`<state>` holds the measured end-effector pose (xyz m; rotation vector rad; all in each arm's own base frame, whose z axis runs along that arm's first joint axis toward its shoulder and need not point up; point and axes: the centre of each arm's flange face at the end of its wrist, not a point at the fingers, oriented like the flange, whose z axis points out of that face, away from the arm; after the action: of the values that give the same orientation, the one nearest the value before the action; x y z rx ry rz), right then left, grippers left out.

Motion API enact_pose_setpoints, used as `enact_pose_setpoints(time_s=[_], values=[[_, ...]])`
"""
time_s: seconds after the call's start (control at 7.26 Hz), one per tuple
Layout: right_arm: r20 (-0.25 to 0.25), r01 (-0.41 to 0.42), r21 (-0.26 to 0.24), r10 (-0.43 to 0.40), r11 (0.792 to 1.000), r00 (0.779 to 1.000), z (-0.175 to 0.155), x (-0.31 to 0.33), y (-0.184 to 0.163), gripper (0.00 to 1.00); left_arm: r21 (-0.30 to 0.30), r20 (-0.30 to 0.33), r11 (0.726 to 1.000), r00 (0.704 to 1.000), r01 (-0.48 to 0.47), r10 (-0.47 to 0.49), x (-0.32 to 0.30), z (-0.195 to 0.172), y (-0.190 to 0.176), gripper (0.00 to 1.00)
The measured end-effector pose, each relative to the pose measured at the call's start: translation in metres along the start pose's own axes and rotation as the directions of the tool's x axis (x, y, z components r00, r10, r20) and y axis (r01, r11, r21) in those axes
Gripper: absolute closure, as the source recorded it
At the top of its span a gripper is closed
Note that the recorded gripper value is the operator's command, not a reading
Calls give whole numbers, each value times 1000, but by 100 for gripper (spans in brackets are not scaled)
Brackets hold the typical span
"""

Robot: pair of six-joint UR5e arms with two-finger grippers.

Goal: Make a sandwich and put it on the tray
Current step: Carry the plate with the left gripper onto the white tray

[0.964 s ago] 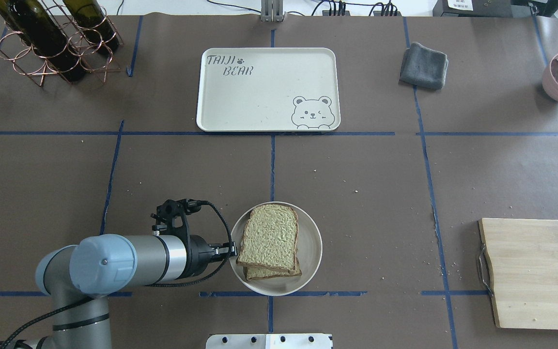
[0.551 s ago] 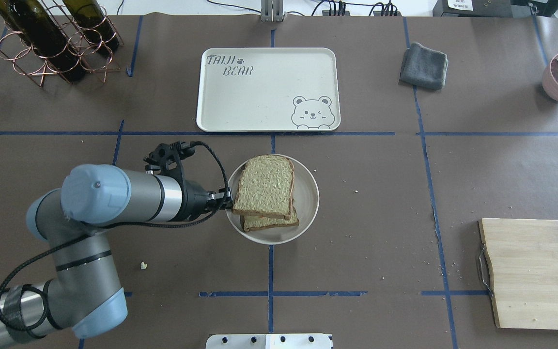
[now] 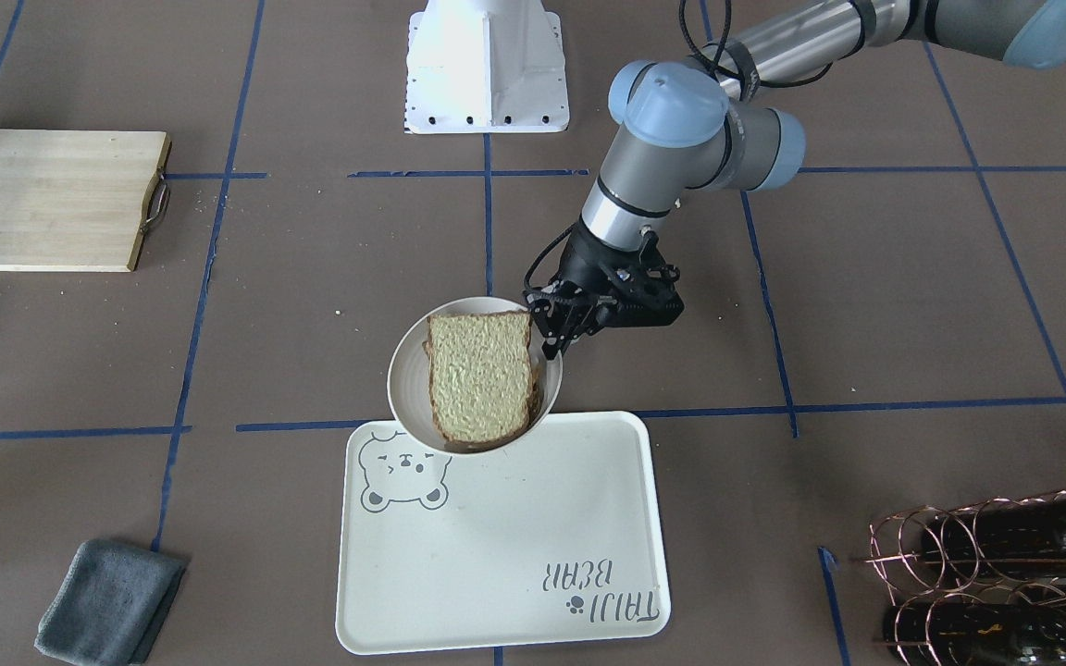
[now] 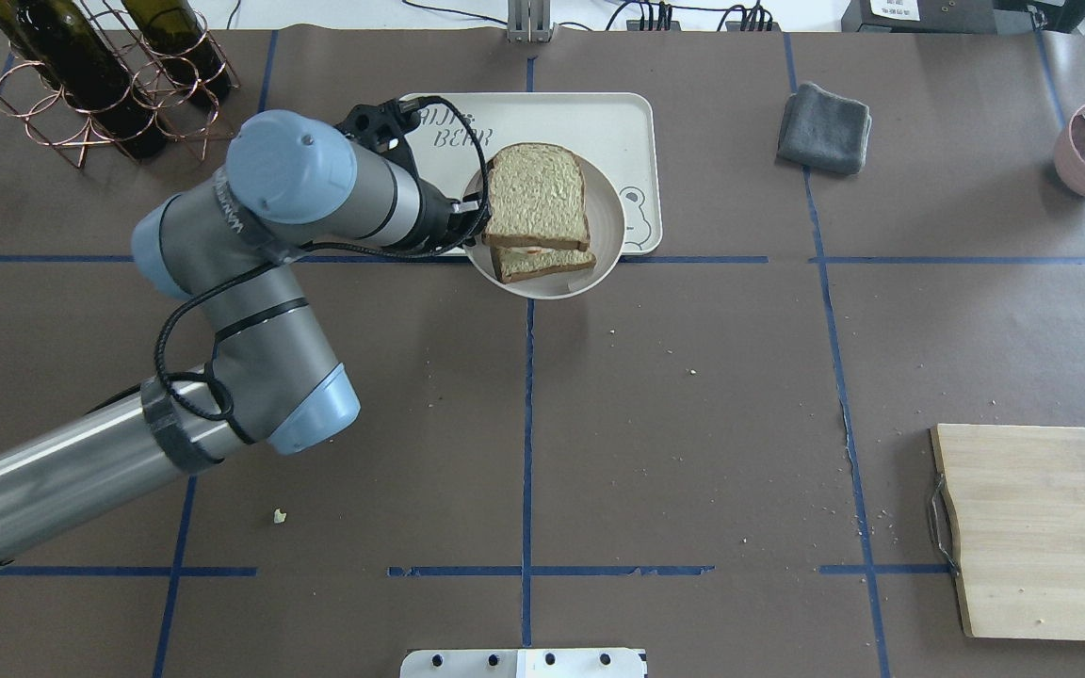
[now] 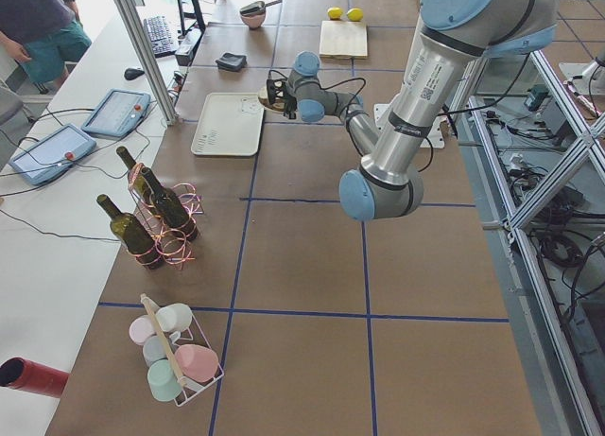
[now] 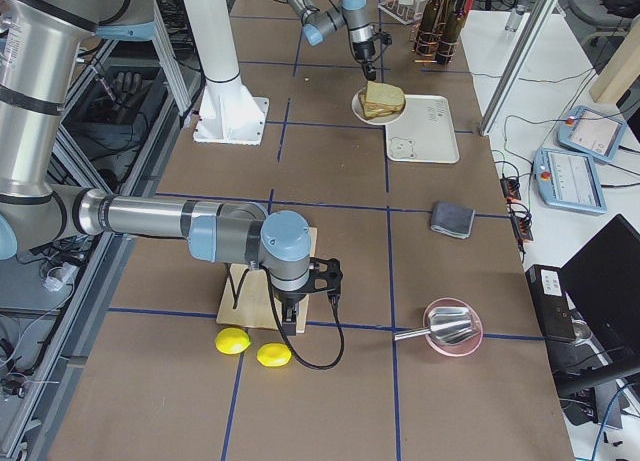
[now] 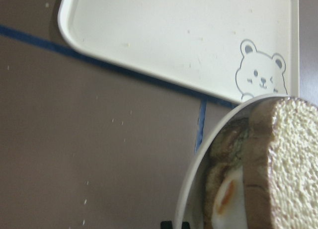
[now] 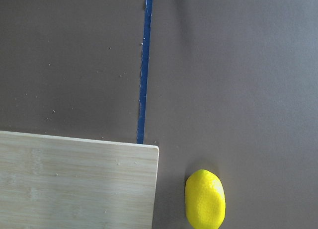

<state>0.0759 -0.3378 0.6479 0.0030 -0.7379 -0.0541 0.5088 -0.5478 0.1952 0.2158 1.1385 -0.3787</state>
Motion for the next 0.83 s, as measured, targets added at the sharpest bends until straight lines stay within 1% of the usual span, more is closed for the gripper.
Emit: enact_pose_setpoints(time_s=[0.28,0.41,0.55,0.69,0.83], values=[[2,1,2,-1,1000,1000,-1,-1,0,0,44,-1,999,1000,17,-17,12,44,-61,100],[2,2,2,-2,1000,1000,-1,-1,0,0,55,4,998,1000,22,-23,9,64,-80,100],[2,3,3,-3,1000,1000,-1,-1,-1,0,63,10,998,1000,26,-26,1,79,-91,100],[1,3,4,-3,1000,1000,-2,-2,-1,0,68,14,997,1000,27,-28,-6,87,-97,97],[1,3,3,-3,1000,1000,-2,-2,0,0,71,16,997,999,27,-28,-8,91,-99,68]])
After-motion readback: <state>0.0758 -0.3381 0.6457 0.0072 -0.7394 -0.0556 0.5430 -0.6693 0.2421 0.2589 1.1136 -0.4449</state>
